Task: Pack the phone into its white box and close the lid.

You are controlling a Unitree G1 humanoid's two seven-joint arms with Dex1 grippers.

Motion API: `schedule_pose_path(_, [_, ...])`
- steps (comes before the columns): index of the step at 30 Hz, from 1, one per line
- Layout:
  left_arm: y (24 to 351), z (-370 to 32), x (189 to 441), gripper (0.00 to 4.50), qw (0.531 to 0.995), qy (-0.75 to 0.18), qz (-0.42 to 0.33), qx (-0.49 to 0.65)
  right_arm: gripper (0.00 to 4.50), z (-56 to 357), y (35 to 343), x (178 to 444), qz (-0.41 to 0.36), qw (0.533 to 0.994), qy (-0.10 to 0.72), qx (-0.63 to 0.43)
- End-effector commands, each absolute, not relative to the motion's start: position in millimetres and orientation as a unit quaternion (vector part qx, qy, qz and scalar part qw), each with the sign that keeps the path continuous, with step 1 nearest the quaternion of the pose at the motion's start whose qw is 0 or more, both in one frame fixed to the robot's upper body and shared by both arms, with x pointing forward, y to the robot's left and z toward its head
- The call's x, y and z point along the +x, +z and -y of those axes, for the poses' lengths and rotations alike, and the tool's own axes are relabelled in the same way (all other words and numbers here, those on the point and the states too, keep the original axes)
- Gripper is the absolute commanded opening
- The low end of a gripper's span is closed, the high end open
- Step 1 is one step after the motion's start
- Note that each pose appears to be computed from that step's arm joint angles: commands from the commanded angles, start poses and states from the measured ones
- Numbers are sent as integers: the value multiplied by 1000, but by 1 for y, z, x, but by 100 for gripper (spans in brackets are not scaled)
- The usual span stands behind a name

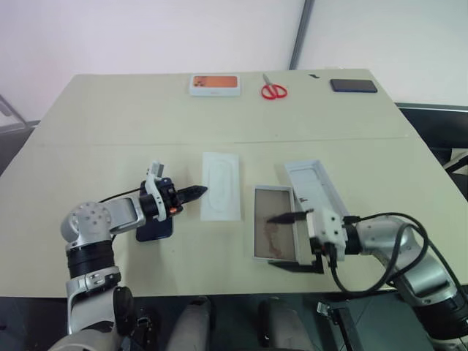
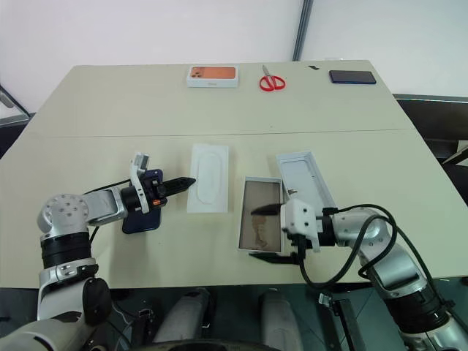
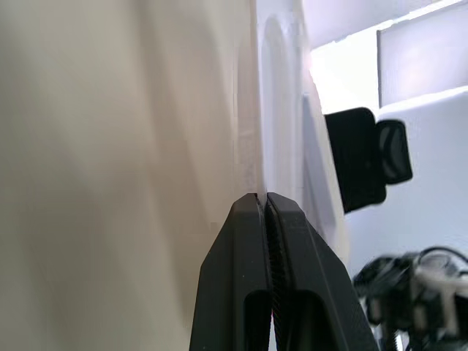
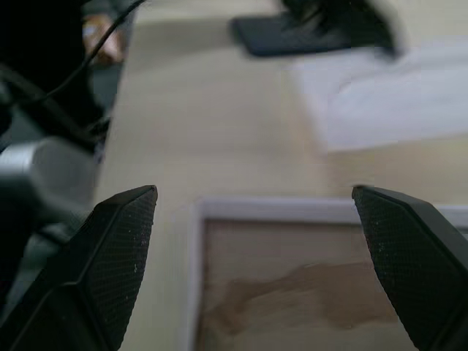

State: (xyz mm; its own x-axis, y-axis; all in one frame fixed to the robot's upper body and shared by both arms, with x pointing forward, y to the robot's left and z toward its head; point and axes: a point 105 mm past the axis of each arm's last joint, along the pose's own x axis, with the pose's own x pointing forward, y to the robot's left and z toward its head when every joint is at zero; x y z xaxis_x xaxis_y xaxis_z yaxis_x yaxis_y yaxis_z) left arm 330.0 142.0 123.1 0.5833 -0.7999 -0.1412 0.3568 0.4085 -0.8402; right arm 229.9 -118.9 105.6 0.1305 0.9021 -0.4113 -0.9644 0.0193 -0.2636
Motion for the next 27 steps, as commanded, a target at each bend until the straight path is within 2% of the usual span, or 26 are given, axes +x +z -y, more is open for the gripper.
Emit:
schedule_pose_path(1, [140,-141,333,4,793,-379,-248,-407,450,119,103,228,-54,689,667,-280])
schedule_pose_path(3, [141,-139,334,4,797,-378,-247,-401,450,121,93,230,-62,679,668,-298])
schedule_pose_path(6, [144,-134,335,0,795,-383,-241,-403,359,121,88,237,-63,679,664,-308])
schedule_pose_path(12, [148,-132,338,0,793,-381,-232,-414,43,117,80,243,-59,666,667,-329])
schedule_pose_path(13, [150,-132,338,0,793,-383,-229,-414,2,114,81,245,-53,669,666,-326])
schedule_pose_path(24, [155,-122,342,0,785,-391,-226,-425,2,75,103,291,25,692,632,-350])
schedule_pose_path(27, [153,-120,344,0,790,-385,-224,-422,2,73,97,295,7,695,629,-348])
